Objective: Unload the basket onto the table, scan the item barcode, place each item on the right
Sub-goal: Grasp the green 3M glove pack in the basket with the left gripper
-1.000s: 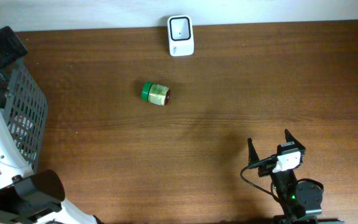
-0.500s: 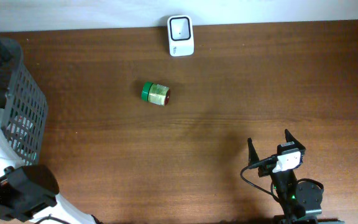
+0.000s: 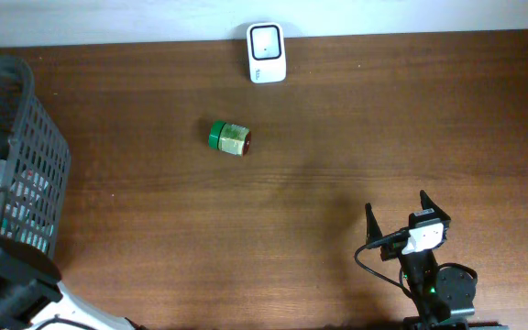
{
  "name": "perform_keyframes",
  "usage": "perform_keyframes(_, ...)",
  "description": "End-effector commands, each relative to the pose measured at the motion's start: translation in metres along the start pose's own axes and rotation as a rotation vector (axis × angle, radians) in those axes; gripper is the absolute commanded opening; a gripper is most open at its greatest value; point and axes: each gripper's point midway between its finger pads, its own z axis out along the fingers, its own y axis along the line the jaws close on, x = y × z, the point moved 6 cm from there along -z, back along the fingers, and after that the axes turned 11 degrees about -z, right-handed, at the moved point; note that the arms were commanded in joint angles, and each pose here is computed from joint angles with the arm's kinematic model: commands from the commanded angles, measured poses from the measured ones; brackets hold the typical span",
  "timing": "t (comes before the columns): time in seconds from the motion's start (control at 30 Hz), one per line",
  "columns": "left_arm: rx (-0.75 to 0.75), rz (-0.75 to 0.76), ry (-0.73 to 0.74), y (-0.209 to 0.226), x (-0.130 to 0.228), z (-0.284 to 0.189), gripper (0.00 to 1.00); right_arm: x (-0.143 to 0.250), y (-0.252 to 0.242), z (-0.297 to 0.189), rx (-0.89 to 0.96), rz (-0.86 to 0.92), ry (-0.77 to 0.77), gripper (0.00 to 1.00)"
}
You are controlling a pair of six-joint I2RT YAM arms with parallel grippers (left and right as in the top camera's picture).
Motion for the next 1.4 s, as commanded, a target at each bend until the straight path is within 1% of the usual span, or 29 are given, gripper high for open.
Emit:
perform_keyframes(0.0, 0.111, 0.305, 0.119, -0.008, 0.029, 0.042, 0.99, 0.003, 0.0, 0.0, 0.006, -0.009, 0.007, 0.98)
perform_keyframes(0.1, 0.118, 0.448, 0.133, -0.006, 0.047, 0.086, 0.99, 0.003, 0.0, 0.0, 0.006, -0.009, 0.007, 0.98)
perform_keyframes(0.2, 0.103, 0.564, 0.127, -0.006, 0.049, 0.117, 0.99, 0.003, 0.0, 0.0, 0.006, -0.009, 0.007, 0.98)
perform_keyframes(0.23, 0.064, 0.616, 0.125, -0.002, 0.048, 0.125, 0.99, 0.003, 0.0, 0.0, 0.006, -0.009, 0.007, 0.98)
perform_keyframes(0.27, 0.019, 0.632, 0.134, 0.003, 0.048, 0.131, 0.99, 0.003, 0.0, 0.0, 0.006, -0.009, 0.007, 0.98)
perform_keyframes(0.33, 0.019, 0.681, 0.201, 0.006, 0.059, 0.147, 0.99, 0.003, 0.0, 0.0, 0.006, -0.009, 0.007, 0.98)
perform_keyframes(0.47, 0.028, 0.686, 0.264, 0.006, 0.072, 0.167, 0.98, 0.003, 0.0, 0.0, 0.006, -0.009, 0.007, 0.98)
perform_keyframes(0.53, 0.03, 0.686, 0.267, 0.006, 0.073, 0.168, 0.71, 0.003, 0.0, 0.0, 0.006, -0.009, 0.007, 0.98)
perform_keyframes(0.57, 0.034, 0.686, 0.272, 0.006, 0.073, 0.168, 0.64, 0.003, 0.0, 0.0, 0.006, -0.009, 0.007, 0.98)
perform_keyframes(0.6, 0.042, 0.684, 0.274, 0.005, 0.074, 0.168, 0.55, 0.003, 0.0, 0.0, 0.006, -0.009, 0.007, 0.98)
perform_keyframes(0.63, 0.045, 0.685, 0.279, 0.005, 0.075, 0.168, 0.2, 0.003, 0.0, 0.0, 0.006, -0.009, 0.007, 0.98)
perform_keyframes(0.67, 0.044, 0.685, 0.278, 0.005, 0.075, 0.167, 0.0, 0.003, 0.0, 0.0, 0.006, -0.009, 0.007, 0.98)
perform_keyframes(0.73, 0.043, 0.683, 0.267, 0.004, 0.069, 0.161, 0.0, 0.003, 0.0, 0.0, 0.006, -0.009, 0.007, 0.98)
perform_keyframes(0.77, 0.04, 0.667, 0.239, 0.002, 0.058, 0.151, 0.0, 0.003, 0.0, 0.0, 0.006, -0.009, 0.007, 0.98)
perform_keyframes(0.83, 0.03, 0.602, 0.131, -0.003, 0.028, 0.115, 0.0, 0.003, 0.0, 0.0, 0.006, -0.009, 0.007, 0.99)
perform_keyframes(0.9, 0.026, 0.548, 0.057, -0.004, 0.012, 0.084, 0.0, 0.003, 0.0, 0.0, 0.006, -0.009, 0.007, 0.98)
perform_keyframes(0.93, 0.03, 0.537, 0.046, -0.004, 0.012, 0.07, 0.0, 0.003, 0.0, 0.0, 0.006, -0.009, 0.007, 0.98)
perform_keyframes(0.97, 0.033, 0.539, 0.066, -0.002, 0.016, 0.064, 0.0, 0.003, 0.0, 0.0, 0.006, -0.009, 0.007, 0.98)
perform_keyframes(1.03, 0.042, 0.537, 0.138, 0.002, 0.029, 0.062, 0.0, 0.003, 0.0, 0.0, 0.006, -0.009, 0.007, 0.98)
perform_keyframes(1.1, 0.059, 0.531, 0.176, 0.002, 0.036, 0.061, 0.0, 0.003, 0.0, 0.0, 0.006, -0.009, 0.007, 0.98)
perform_keyframes(1.13, 0.062, 0.53, 0.176, 0.002, 0.036, 0.061, 0.1, 0.003, 0.0, 0.0, 0.006, -0.009, 0.007, 0.98)
perform_keyframes(1.17, 0.062, 0.53, 0.17, 0.002, 0.035, 0.062, 0.42, 0.003, 0.0, 0.0, 0.006, -0.009, 0.007, 0.98)
perform_keyframes(1.2, 0.061, 0.528, 0.167, 0.002, 0.034, 0.062, 0.61, 0.003, 0.0, 0.0, 0.006, -0.009, 0.007, 0.98)
perform_keyframes(1.23, 0.064, 0.518, 0.15, 0.001, 0.031, 0.062, 0.97, 0.003, 0.0, 0.0, 0.006, -0.009, 0.007, 0.98)
perform_keyframes(1.27, 0.062, 0.496, 0.14, 0.002, 0.029, 0.063, 0.99, 0.003, 0.0, 0.0, 0.006, -0.009, 0.007, 0.98)
perform_keyframes(1.37, 0.059, 0.463, 0.123, 0.006, 0.025, 0.065, 0.99, 0.003, 0.0, 0.0, 0.006, -0.009, 0.007, 0.98)
